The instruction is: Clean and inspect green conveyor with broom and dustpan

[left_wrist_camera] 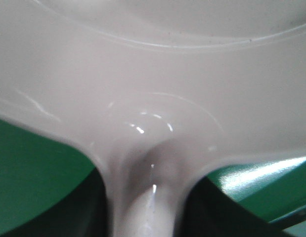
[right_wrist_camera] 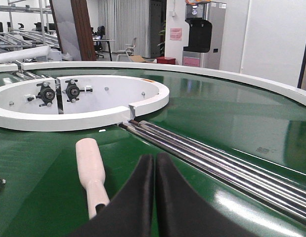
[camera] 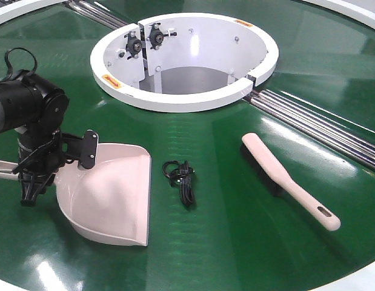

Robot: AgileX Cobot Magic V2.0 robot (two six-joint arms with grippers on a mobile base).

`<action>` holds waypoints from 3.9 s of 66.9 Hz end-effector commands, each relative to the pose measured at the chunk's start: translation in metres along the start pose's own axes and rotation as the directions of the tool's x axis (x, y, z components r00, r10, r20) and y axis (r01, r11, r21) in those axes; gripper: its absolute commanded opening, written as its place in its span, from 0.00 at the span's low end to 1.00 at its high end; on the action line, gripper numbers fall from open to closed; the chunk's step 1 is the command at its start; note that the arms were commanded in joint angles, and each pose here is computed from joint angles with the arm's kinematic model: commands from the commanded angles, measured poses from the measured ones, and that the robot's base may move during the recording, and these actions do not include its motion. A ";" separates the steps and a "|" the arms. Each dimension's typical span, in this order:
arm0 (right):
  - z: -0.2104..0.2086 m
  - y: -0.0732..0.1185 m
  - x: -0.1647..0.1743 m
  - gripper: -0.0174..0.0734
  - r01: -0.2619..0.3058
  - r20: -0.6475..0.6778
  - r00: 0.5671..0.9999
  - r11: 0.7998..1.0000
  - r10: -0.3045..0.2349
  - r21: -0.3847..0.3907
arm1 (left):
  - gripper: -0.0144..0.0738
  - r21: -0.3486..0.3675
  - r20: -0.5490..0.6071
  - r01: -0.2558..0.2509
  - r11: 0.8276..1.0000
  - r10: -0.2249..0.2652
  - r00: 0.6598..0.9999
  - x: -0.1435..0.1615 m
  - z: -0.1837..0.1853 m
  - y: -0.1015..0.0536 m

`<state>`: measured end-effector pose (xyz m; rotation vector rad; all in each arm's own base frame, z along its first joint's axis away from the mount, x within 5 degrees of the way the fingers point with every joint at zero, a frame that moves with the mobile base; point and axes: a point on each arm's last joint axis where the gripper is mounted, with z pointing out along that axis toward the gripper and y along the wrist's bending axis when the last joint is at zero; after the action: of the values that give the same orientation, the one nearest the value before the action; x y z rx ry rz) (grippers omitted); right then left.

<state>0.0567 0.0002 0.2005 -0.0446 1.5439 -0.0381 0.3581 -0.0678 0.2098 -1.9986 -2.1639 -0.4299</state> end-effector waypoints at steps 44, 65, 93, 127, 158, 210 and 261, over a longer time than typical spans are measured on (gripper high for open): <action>-0.001 0.000 -0.006 0.18 0.009 0.076 0.997 1.000 -0.009 0.006 | 0.16 -0.097 0.042 0.059 0.994 -0.055 0.998 0.005 -0.024 0.004; -0.001 0.000 -0.006 0.18 0.009 0.076 0.997 1.000 -0.009 0.006 | 0.16 -0.097 0.040 0.057 0.994 -0.054 0.998 0.005 -0.024 0.004; -0.001 0.000 -0.006 0.18 0.009 0.076 0.997 1.000 -0.009 0.006 | 0.16 -0.099 0.037 0.056 0.994 -0.053 0.998 0.006 -0.024 0.004; -0.001 0.000 -0.010 0.18 0.016 0.112 0.994 1.000 -0.016 0.006 | 0.16 -0.099 0.037 0.056 0.994 -0.053 0.998 0.006 -0.024 0.004; 0.014 -0.006 -0.102 0.18 -0.136 0.064 0.989 0.991 0.136 0.001 | 0.16 -0.099 0.037 0.056 0.994 -0.053 0.998 0.006 -0.024 0.004; 0.099 -0.007 -0.112 0.52 -0.041 -0.449 0.893 0.999 0.042 0.012 | 0.16 -0.100 0.038 0.056 0.993 -0.053 0.998 0.005 -0.024 0.005; 0.229 0.011 -0.125 0.83 -0.119 -0.818 0.558 0.962 -0.141 -0.247 | 0.16 -0.099 0.037 0.056 0.993 -0.053 0.998 0.006 -0.024 0.005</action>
<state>0.2675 0.0183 0.3162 -0.2924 2.5552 0.1702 0.3596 -0.0687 0.2096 -1.9996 -2.1901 -0.4390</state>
